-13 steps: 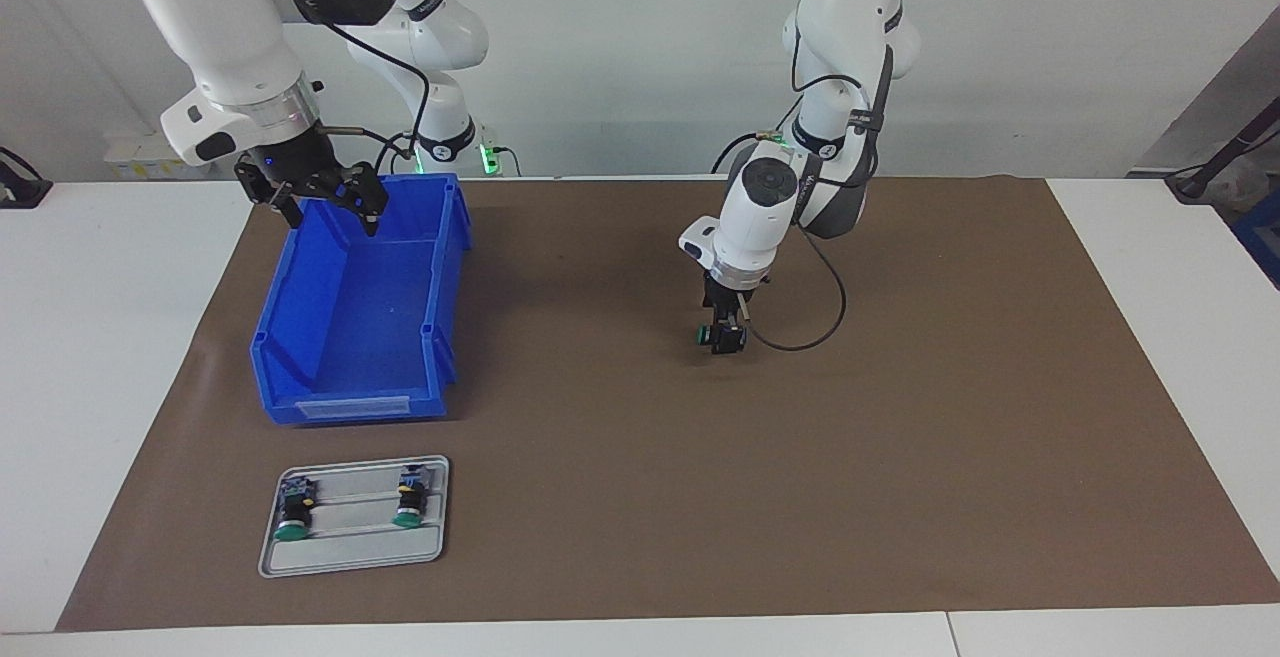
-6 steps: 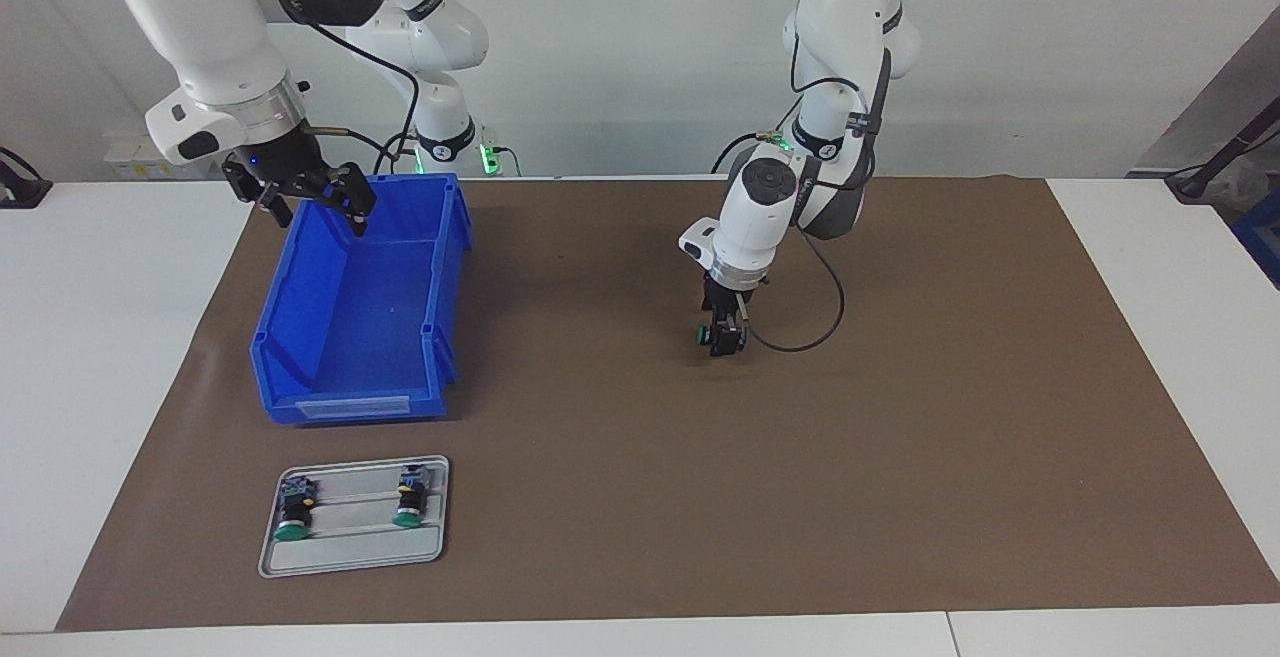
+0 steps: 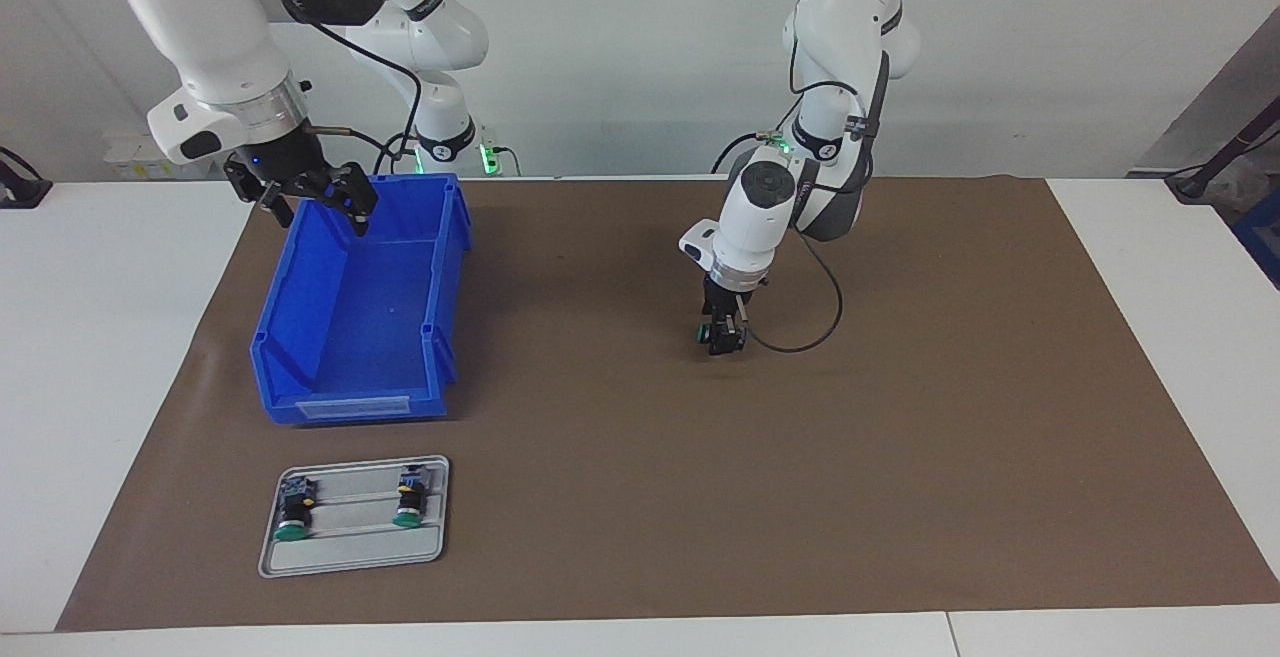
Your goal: Place and press button with both arms
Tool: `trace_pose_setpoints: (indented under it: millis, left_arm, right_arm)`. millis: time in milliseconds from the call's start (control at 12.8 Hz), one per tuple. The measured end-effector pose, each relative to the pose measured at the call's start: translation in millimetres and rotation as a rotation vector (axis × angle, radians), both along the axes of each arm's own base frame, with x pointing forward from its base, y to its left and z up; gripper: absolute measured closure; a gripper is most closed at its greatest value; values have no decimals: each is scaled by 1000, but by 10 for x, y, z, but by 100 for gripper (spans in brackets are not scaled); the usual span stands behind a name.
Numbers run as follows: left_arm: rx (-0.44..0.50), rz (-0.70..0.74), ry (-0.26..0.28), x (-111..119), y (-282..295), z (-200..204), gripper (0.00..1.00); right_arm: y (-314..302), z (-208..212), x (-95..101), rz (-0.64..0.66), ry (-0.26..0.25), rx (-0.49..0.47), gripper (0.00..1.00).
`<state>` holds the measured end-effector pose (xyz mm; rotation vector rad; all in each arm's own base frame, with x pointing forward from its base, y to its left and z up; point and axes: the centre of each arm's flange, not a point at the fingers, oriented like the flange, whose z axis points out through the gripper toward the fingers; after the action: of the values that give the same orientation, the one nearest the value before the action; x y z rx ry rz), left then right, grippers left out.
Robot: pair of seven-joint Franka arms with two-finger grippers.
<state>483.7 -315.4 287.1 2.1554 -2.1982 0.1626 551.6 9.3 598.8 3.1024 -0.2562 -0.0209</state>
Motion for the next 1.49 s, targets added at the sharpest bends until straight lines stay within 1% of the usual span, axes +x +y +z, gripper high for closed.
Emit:
trace_pose_setpoints:
  millis: [78, 235, 313, 392, 548, 627, 940, 1410, 1489]
  left_arm:
    - [0, 0, 0, 0, -1, 2, 23]
    - [-3, 1, -7, 11, 1, 33, 42]
    - [-4, 1, -8, 13, 1, 36, 42]
    - [-4, 2, -8, 15, 1, 38, 46]
    - [-4, 2, -9, 19, 3, 42, 47]
    - [-5, 4, -10, 26, 8, 45, 52]
    - [-6, 31, -15, 77, 65, 52, 55]
    - [-22, 129, -33, 243, 161, 141, 56]
    - [-27, 148, -38, 290, 192, 174, 57]
  right_arm:
    - [1, 0, 0, 0, 0, 0, 0]
    - [12, 0, 0, 2, 0, 0, 0]
    - [16, 0, 0, 3, 0, 0, 0]
    - [17, 0, 0, 3, 0, 0, 0]
    - [17, 0, 0, 3, 0, 0, 0]
    - [19, 0, 0, 3, 0, 0, 0]
    - [22, 0, -1, 4, 0, 0, 0]
    - [22, 0, -1, 4, 0, 0, 0]
    - [22, 0, -1, 4, 0, 0, 0]
